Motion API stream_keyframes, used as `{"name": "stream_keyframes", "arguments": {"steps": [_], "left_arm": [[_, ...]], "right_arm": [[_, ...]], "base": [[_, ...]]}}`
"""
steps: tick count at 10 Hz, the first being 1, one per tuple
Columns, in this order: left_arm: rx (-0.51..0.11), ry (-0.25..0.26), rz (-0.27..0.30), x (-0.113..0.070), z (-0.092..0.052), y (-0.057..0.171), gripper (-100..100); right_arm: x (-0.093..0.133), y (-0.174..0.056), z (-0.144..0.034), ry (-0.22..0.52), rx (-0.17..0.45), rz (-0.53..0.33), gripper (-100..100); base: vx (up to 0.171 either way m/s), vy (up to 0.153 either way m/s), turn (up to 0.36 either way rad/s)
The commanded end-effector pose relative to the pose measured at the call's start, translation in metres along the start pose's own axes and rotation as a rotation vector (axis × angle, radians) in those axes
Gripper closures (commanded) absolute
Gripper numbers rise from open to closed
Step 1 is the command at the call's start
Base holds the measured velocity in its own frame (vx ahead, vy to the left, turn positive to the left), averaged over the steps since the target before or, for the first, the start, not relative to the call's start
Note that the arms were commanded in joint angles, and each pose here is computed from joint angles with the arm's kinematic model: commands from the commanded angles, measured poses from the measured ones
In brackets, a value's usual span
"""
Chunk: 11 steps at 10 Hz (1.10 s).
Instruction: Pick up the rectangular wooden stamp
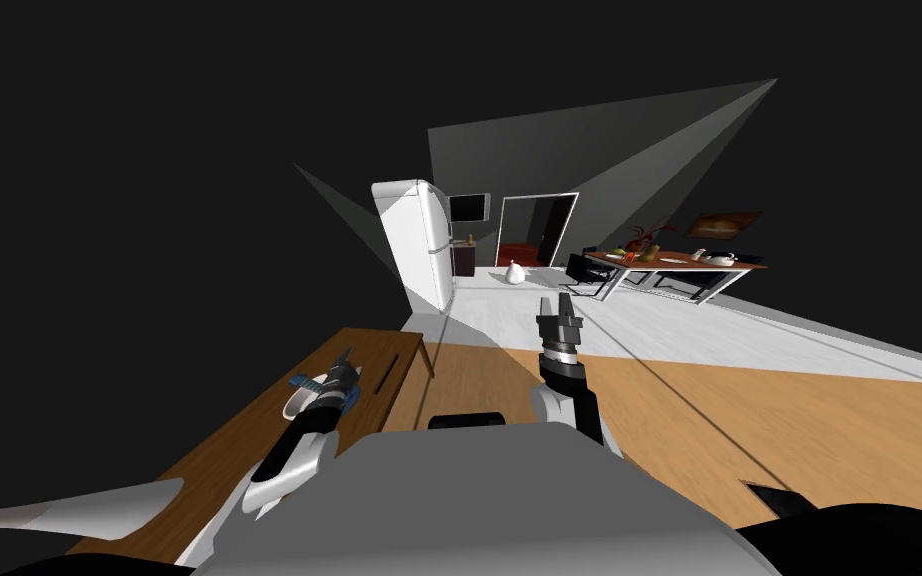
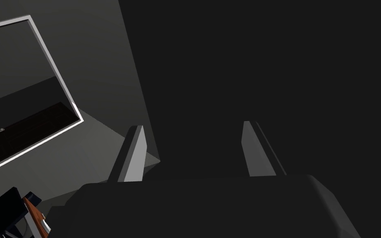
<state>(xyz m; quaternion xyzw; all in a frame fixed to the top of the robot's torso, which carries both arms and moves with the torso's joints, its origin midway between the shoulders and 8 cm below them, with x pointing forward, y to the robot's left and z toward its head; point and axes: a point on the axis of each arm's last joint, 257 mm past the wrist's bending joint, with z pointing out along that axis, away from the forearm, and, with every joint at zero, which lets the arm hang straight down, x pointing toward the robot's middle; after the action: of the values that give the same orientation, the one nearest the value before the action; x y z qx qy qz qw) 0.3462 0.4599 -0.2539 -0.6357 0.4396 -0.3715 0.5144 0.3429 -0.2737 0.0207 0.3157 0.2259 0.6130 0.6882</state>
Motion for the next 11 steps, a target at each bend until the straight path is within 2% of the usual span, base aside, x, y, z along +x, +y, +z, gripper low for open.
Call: {"name": "stream_keyframes", "arguments": {"steps": [1,2,3,4,6,7,8,9,11], "left_arm": [[-0.057,-0.019,-0.013,-0.011,0.0,0.016,-100],[-0.108,-0.05,-0.044,-0.026,-0.002,0.033,-100],[-0.136,-0.054,-0.044,-0.027,-0.003,0.04,-100],[-0.18,-0.085,-0.077,-0.042,-0.006,0.056,-100],[-0.214,-0.09,-0.078,-0.042,-0.008,0.064,-100],[-0.266,-0.122,-0.114,-0.056,-0.013,0.082,-100],[-0.289,-0.125,-0.115,-0.057,-0.014,0.088,-100],[-0.334,-0.156,-0.152,-0.069,-0.02,0.103,-100],[-0.368,-0.162,-0.154,-0.07,-0.023,0.112,-100]], "right_arm": [[0.0,0.0,0.0,0.0,0.0,0.0,0],[0.0,0.0,0.0,0.0,0.0,0.0,0],[0.0,0.0,0.0,0.0,0.0,0.0,0],[0.0,0.0,0.0,0.0,0.0,0.0,0],[0.0,0.0,0.0,0.0,0.0,0.0,0],[0.0,0.0,0.0,0.0,0.0,0.0,0],[0.0,0.0,0.0,0.0,0.0,0.0,0],[0.0,0.0,0.0,0.0,0.0,0.0,0],[0.0,0.0,0.0,0.0,0.0,0.0,0]], "base": [[0.047,-0.025,0.033],[0.072,-0.044,0.054],[0.07,-0.024,0.036],[0.088,-0.019,0.041],[0.049,-0.014,0.015],[0.053,-0.014,0.044],[0.056,-0.017,0.037],[0.096,-0.029,0.05],[0.073,-0.018,0.017]]}}
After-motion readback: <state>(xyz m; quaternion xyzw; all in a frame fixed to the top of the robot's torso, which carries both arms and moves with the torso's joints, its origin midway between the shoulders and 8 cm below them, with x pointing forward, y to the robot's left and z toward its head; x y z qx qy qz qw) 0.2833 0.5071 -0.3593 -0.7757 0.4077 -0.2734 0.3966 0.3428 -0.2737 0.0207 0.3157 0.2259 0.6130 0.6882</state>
